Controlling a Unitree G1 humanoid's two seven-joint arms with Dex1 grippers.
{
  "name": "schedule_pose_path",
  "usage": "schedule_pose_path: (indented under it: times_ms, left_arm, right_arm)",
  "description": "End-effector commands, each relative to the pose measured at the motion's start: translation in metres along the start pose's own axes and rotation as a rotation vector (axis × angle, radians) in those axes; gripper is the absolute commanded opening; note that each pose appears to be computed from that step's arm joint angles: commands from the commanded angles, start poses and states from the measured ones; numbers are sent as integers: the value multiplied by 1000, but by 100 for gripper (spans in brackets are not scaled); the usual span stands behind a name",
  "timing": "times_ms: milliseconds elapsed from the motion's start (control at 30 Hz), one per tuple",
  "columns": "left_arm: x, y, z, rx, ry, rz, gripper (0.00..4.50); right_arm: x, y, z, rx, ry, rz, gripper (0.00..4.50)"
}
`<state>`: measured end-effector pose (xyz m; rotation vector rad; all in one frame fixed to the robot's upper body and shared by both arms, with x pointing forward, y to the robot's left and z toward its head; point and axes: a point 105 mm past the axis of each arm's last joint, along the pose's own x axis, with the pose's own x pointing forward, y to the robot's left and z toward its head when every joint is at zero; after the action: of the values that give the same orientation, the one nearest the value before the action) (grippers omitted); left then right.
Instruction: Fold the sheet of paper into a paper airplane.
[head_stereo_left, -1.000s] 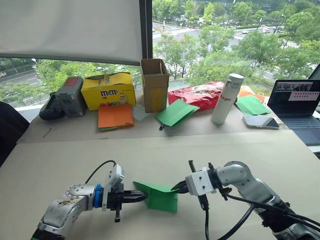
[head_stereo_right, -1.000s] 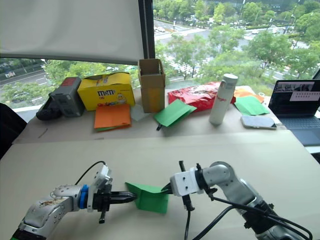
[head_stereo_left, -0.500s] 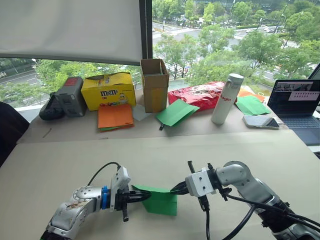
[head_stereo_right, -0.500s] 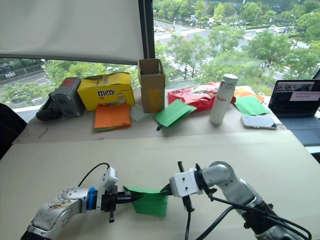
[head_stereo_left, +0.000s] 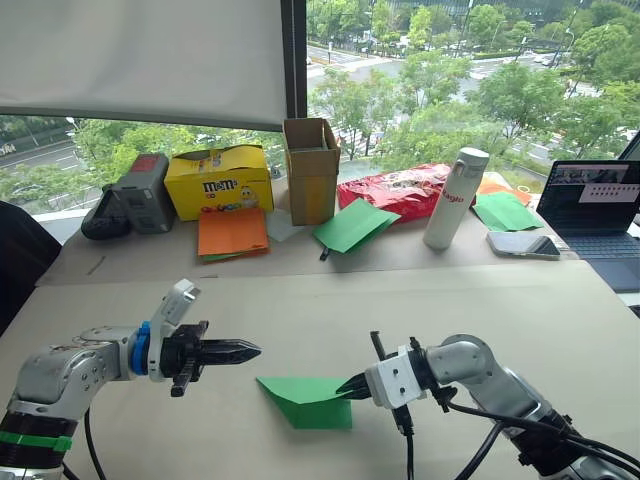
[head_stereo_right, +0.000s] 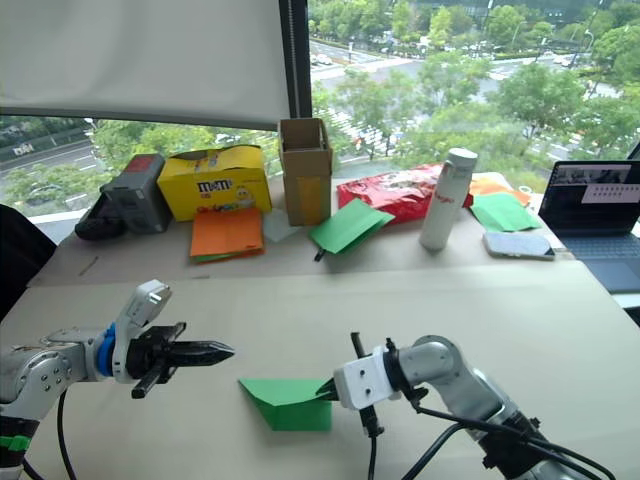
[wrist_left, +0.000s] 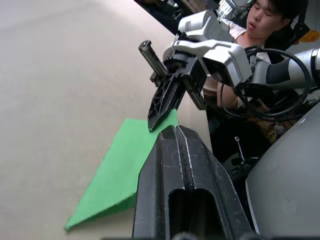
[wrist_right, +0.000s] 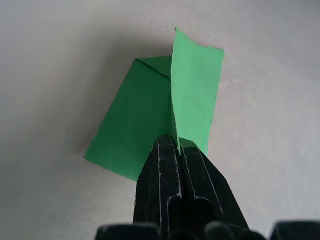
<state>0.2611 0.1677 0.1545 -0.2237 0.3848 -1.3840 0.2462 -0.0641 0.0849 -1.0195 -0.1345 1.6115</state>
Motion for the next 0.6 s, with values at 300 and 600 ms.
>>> schedule_pose_path:
  times_ms: [300,600]
  left_arm:
    - [49,28,-26,366,227,-98,2]
    - [61,26,-51,369,252,-126,2]
  right_arm:
    - [-1,-2,2,-143,-10,-41,0]
    - [-3,-4,1,-80,2,-69,0]
